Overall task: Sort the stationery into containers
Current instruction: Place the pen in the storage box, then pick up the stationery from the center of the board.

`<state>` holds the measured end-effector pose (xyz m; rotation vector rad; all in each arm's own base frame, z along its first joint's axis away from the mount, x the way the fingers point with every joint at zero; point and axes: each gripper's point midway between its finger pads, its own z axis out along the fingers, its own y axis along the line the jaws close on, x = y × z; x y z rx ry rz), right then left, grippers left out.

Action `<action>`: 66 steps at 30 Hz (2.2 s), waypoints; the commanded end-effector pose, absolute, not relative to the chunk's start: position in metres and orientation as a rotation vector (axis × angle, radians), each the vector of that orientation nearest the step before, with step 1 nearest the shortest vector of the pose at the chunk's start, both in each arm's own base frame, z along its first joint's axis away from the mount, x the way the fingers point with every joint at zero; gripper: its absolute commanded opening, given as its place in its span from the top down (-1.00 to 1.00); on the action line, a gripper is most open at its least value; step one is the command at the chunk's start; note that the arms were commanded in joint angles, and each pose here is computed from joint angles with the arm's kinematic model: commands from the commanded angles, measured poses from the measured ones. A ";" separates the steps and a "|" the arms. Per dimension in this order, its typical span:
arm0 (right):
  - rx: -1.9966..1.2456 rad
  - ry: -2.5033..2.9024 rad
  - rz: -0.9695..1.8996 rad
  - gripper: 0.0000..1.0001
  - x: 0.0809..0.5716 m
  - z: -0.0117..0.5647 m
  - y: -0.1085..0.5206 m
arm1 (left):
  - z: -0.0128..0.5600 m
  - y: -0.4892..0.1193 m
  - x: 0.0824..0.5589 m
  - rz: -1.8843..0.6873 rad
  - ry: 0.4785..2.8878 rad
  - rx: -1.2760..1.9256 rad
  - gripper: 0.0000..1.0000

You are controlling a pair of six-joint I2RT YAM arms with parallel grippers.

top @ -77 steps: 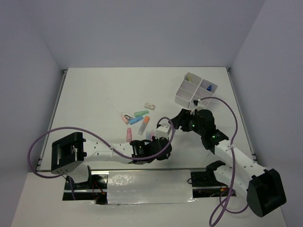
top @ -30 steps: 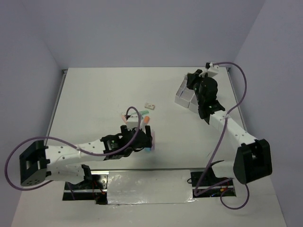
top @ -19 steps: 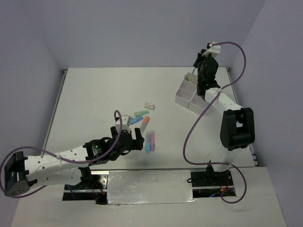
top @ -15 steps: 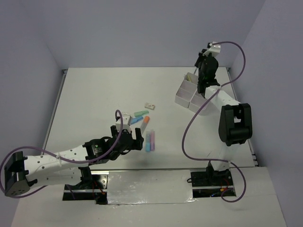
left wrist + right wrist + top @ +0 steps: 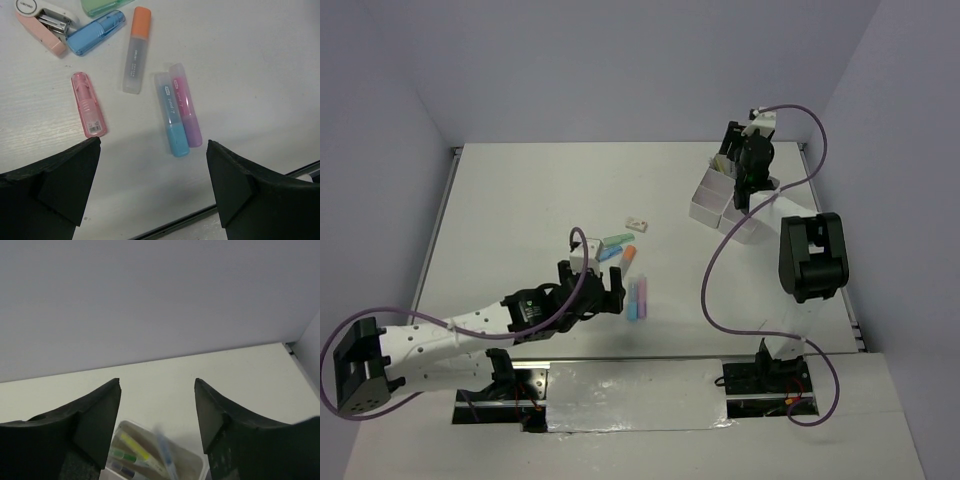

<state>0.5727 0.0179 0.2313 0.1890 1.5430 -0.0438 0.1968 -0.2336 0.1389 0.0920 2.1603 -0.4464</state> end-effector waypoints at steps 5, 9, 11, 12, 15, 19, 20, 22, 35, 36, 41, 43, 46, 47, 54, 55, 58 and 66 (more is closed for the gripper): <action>0.282 1.443 0.059 -0.42 0.541 0.301 0.019 | 0.121 -0.251 0.203 -0.403 2.238 0.089 -0.99; 0.396 1.633 0.164 -0.43 0.508 0.276 0.032 | 0.098 -0.257 0.205 -0.322 2.321 0.069 -0.99; 0.401 1.748 0.237 -0.43 0.489 0.263 0.053 | 0.094 -0.265 0.208 -0.309 2.353 0.079 -0.99; 0.388 1.877 0.259 -0.42 0.471 0.233 0.067 | 0.080 -0.266 0.206 -0.277 2.393 0.102 -0.96; 0.269 1.975 0.288 -0.42 0.433 0.208 0.113 | 0.067 -0.273 0.210 -0.275 2.428 0.125 -0.84; 0.165 2.063 0.381 -0.42 0.383 0.173 0.148 | 0.055 -0.281 0.212 -0.280 2.461 0.148 -0.70; 0.155 2.069 0.398 -0.42 0.375 0.170 0.152 | 0.048 -0.280 0.213 -0.262 2.477 0.151 -0.65; 0.165 2.065 0.429 -0.41 0.359 0.168 0.150 | 0.039 -0.280 0.214 -0.233 2.499 0.152 -0.56; 0.145 1.972 0.529 -0.42 0.327 0.200 0.148 | 0.007 -0.287 0.204 -0.224 2.587 0.191 -0.27; 0.137 1.974 0.550 -0.42 0.324 0.199 0.151 | 0.004 -0.285 0.201 -0.221 2.598 0.198 0.00; 0.060 1.999 0.677 -0.43 0.317 0.190 0.173 | -0.002 -0.285 0.187 -0.210 2.619 0.253 0.98; 0.028 1.987 0.746 -0.43 0.315 0.190 0.185 | 0.006 -0.285 0.187 -0.228 2.599 0.250 1.00; -0.009 2.017 0.886 -0.59 0.302 0.173 0.212 | 0.026 -0.285 0.192 -0.273 2.525 0.220 1.00; -0.023 2.037 0.908 -0.62 0.299 0.166 0.221 | 0.032 -0.285 0.193 -0.291 2.498 0.213 1.00; -0.109 2.097 1.068 -0.72 0.268 0.141 0.284 | 0.090 -0.287 0.209 -0.416 2.300 0.174 1.00; -0.102 2.098 1.078 -0.71 0.267 0.140 0.289 | 0.094 -0.289 0.208 -0.434 2.289 0.177 1.00; -0.160 2.104 1.168 -0.71 0.257 0.136 0.308 | 0.105 -0.290 0.207 -0.497 2.248 0.175 1.00; -0.237 2.090 1.430 -0.19 0.231 0.139 0.334 | 0.116 -0.279 0.209 -0.499 2.200 0.118 1.00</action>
